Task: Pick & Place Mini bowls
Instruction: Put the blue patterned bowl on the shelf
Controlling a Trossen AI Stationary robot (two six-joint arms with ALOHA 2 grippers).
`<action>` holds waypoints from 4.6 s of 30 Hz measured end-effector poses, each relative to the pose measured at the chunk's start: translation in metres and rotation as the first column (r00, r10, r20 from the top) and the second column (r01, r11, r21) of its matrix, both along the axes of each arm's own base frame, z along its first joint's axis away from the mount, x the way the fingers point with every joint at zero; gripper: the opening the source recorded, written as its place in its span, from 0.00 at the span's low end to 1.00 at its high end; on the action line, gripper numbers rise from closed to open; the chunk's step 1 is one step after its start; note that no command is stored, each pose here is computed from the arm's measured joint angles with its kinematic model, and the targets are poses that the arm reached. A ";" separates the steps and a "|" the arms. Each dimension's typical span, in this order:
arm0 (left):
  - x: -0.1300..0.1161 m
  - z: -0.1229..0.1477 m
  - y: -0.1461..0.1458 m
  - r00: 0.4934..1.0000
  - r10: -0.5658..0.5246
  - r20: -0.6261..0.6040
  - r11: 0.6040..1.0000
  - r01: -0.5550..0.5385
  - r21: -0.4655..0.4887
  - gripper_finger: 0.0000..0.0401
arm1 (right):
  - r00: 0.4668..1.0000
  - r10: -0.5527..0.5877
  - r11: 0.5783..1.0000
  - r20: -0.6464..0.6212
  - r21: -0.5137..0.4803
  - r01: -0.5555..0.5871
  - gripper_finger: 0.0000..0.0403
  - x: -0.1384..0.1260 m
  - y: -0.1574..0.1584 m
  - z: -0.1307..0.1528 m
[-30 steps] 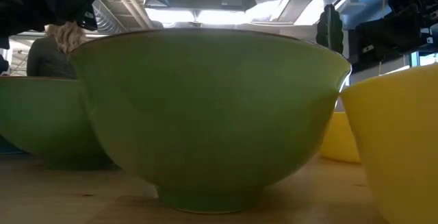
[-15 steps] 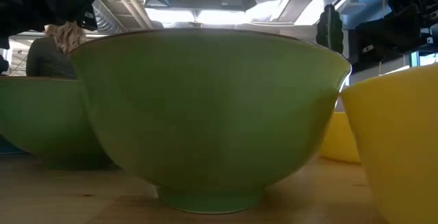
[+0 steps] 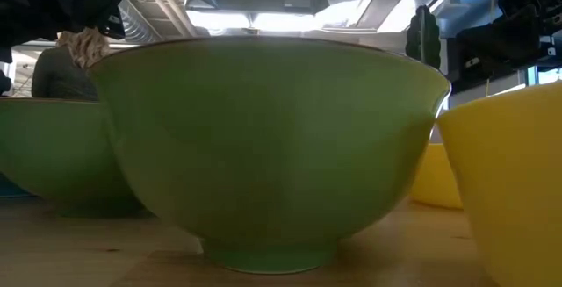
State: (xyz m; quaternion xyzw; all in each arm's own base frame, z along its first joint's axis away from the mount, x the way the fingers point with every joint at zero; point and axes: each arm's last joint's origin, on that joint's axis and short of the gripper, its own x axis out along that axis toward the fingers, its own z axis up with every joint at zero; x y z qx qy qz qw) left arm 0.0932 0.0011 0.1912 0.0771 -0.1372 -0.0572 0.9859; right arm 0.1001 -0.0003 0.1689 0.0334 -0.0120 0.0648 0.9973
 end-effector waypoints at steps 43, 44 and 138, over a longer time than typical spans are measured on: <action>0.024 0.091 0.013 0.898 0.342 -0.277 0.916 -0.384 -0.115 0.01 | 1.000 -0.004 0.997 0.013 -0.082 0.005 0.07 0.000 0.000 0.000; 0.028 0.092 0.014 0.872 0.370 -0.320 0.901 -0.421 -0.104 0.01 | 1.000 -0.003 0.997 0.013 -0.081 0.004 0.07 0.000 0.000 0.000; 0.117 -0.022 0.053 -0.050 0.153 -0.987 0.874 -0.459 0.159 0.44 | 1.000 -0.002 0.999 0.007 -0.054 0.002 0.07 0.000 0.000 0.000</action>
